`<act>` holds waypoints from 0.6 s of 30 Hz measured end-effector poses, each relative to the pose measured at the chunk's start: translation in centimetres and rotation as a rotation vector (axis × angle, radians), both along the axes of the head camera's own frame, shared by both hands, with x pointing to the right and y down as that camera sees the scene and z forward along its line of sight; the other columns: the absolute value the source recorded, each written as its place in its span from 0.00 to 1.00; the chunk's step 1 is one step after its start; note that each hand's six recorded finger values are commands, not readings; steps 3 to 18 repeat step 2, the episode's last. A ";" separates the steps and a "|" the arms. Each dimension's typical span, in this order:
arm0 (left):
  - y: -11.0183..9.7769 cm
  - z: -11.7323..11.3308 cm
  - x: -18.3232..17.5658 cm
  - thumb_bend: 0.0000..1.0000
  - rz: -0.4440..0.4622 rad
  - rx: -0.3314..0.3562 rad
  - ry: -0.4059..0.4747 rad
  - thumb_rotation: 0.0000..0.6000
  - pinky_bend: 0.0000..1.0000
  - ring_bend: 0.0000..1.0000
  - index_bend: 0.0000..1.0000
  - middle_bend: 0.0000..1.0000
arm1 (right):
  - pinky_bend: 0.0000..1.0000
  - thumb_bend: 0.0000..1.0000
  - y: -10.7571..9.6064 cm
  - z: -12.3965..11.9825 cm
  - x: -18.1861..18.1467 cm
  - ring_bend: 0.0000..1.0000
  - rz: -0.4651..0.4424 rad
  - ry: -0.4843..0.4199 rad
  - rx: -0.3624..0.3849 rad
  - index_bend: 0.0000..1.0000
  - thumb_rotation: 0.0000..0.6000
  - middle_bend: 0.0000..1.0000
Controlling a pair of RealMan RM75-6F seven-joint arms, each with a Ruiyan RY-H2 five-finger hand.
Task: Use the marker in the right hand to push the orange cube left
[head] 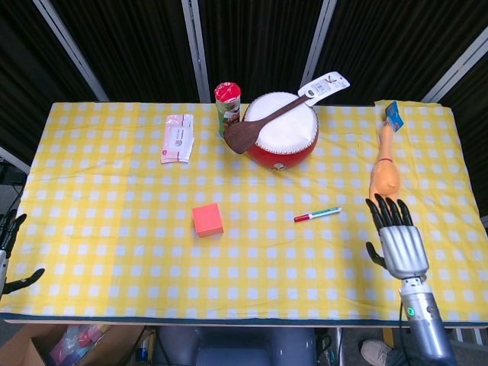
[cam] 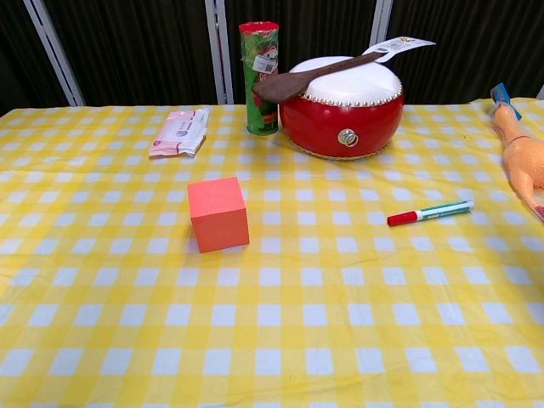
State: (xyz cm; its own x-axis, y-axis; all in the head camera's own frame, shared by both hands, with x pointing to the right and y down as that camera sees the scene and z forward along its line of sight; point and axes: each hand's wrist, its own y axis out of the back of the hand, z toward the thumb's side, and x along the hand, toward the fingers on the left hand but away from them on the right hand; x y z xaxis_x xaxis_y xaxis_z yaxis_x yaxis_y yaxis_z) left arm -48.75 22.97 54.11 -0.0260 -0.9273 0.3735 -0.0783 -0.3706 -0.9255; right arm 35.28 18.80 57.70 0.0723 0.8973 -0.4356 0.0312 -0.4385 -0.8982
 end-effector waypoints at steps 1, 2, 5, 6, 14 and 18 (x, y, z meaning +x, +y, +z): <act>0.0 0.0 0.0 0.00 0.000 0.002 -0.003 1.00 0.00 0.00 0.00 0.00 | 0.00 0.40 0.7 -0.3 0.8 0.00 0.003 -0.004 -0.003 0.00 1.00 0.00; 0.0 0.0 0.0 0.00 0.001 0.004 -0.008 1.00 0.00 0.00 0.00 0.00 | 0.00 0.40 1.5 -0.6 1.6 0.00 0.004 -0.002 -0.008 0.00 1.00 0.00; 0.0 0.0 0.0 0.00 0.001 0.004 -0.008 1.00 0.00 0.00 0.00 0.00 | 0.00 0.40 1.5 -0.6 1.6 0.00 0.004 -0.002 -0.008 0.00 1.00 0.00; 0.0 0.0 0.0 0.00 0.001 0.004 -0.008 1.00 0.00 0.00 0.00 0.00 | 0.00 0.40 1.5 -0.6 1.6 0.00 0.004 -0.002 -0.008 0.00 1.00 0.00; 0.0 0.0 0.0 0.00 0.001 0.004 -0.008 1.00 0.00 0.00 0.00 0.00 | 0.00 0.40 1.5 -0.6 1.6 0.00 0.004 -0.002 -0.008 0.00 1.00 0.00; 0.0 0.0 0.0 0.00 0.001 0.004 -0.008 1.00 0.00 0.00 0.00 0.00 | 0.00 0.40 1.5 -0.6 1.6 0.00 0.004 -0.002 -0.008 0.00 1.00 0.00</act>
